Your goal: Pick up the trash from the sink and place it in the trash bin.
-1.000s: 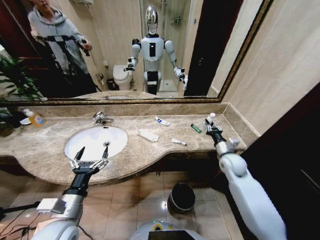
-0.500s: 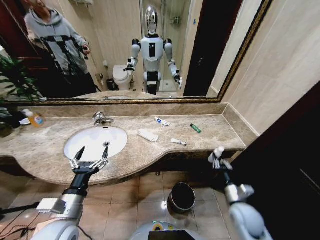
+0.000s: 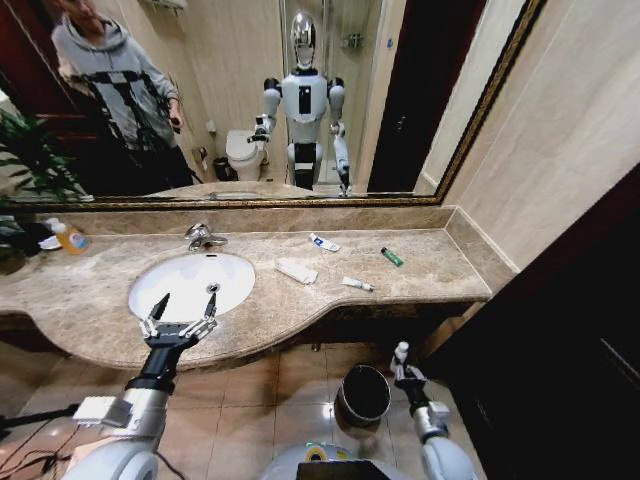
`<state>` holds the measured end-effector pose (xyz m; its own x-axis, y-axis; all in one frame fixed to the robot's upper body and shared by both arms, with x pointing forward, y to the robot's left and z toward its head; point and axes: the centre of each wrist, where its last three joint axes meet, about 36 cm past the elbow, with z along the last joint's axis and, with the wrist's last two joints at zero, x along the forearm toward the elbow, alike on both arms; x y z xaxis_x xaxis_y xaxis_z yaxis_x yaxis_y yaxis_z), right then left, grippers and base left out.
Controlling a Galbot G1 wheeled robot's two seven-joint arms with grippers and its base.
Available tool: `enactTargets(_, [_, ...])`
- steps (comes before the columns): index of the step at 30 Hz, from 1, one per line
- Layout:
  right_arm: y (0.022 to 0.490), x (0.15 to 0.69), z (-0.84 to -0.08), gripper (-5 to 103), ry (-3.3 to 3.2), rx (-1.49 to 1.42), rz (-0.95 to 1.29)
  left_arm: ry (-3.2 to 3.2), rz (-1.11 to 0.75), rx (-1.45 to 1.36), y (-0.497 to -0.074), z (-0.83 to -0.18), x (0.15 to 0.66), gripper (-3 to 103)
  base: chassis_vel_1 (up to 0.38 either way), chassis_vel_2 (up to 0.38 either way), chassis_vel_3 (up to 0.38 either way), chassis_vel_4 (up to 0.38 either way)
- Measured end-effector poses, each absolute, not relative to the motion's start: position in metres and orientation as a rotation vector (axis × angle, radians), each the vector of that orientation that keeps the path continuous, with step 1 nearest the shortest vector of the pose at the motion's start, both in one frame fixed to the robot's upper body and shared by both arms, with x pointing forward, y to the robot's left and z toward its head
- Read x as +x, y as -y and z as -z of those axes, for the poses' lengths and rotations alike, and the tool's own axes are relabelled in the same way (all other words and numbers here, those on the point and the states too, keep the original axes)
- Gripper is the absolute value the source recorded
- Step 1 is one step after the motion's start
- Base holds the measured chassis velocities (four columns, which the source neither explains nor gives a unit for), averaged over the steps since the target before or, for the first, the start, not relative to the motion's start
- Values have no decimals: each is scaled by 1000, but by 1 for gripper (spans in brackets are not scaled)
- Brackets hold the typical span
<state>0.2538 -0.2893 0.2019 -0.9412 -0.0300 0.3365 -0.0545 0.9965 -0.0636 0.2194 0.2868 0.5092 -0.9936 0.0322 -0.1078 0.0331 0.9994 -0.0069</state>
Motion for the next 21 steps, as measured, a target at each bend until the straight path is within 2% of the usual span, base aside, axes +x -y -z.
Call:
enactTargets(8, [285,281,-131,13,2652,147,-187,-3033,13,50,-287,-509,219,100,0,0,0,0])
enactTargets(21, [284,280,-69,13,2504,156,-192,-3033,13,50,-287,-509,219,100,0,0,0,0])
